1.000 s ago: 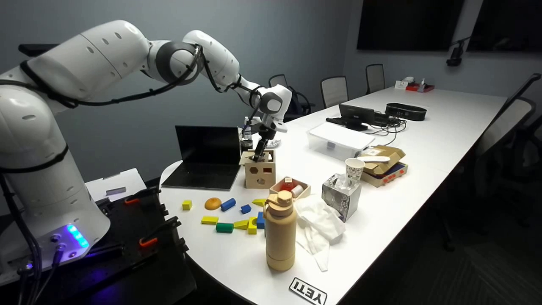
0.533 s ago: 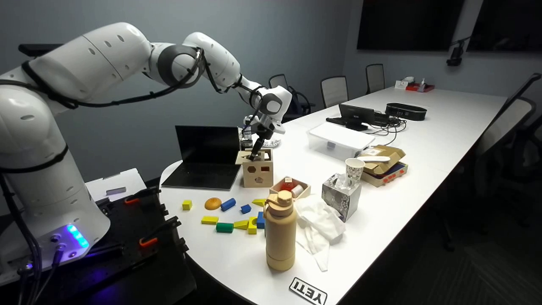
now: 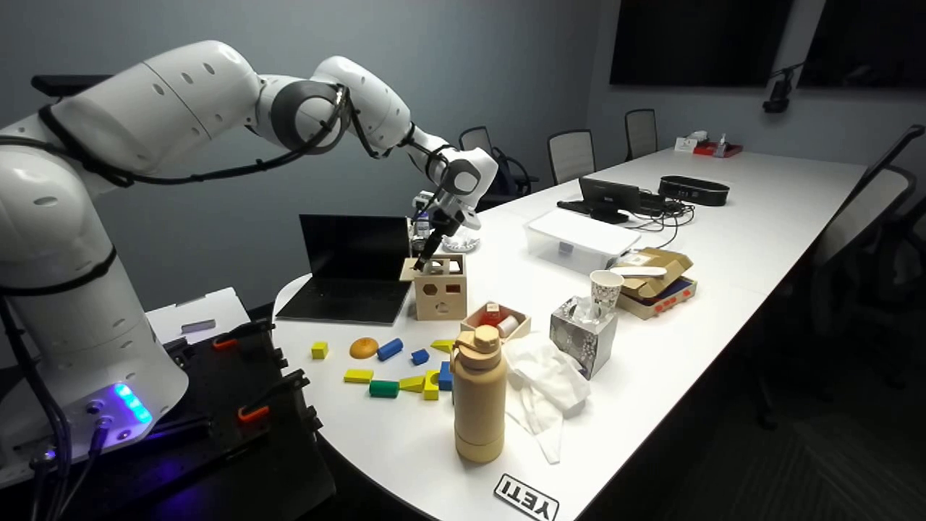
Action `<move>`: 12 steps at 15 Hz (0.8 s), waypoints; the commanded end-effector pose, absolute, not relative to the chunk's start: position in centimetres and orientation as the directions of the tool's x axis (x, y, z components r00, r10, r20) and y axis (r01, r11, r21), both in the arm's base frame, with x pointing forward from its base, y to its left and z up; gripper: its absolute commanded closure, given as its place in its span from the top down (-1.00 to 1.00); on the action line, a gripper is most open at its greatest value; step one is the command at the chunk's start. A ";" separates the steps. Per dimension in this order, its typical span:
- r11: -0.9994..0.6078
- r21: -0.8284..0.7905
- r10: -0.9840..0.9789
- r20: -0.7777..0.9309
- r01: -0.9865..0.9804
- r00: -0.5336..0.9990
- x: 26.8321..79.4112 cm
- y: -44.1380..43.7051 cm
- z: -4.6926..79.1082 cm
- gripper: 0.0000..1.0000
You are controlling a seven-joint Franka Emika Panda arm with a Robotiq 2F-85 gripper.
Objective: Slide the lid off of the shape sorting box
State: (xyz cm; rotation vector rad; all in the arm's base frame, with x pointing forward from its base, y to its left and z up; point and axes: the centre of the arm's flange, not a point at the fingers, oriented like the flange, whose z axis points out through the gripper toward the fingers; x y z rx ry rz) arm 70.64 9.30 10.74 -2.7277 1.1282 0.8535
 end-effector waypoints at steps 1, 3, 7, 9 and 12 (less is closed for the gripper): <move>-0.735 0.136 -0.612 -0.555 -0.665 0.563 71.4 9.4 10.9 1.00; -0.720 0.139 -0.641 -0.510 -0.680 0.574 71.4 9.0 11.2 1.00; -0.699 0.139 -0.678 -0.440 -0.701 0.589 71.9 8.5 11.7 1.00; -0.692 0.178 -0.698 -0.415 -0.700 0.584 72.3 8.4 11.3 1.00; -0.685 0.210 -0.712 -0.396 -0.698 0.580 72.3 8.7 10.2 1.00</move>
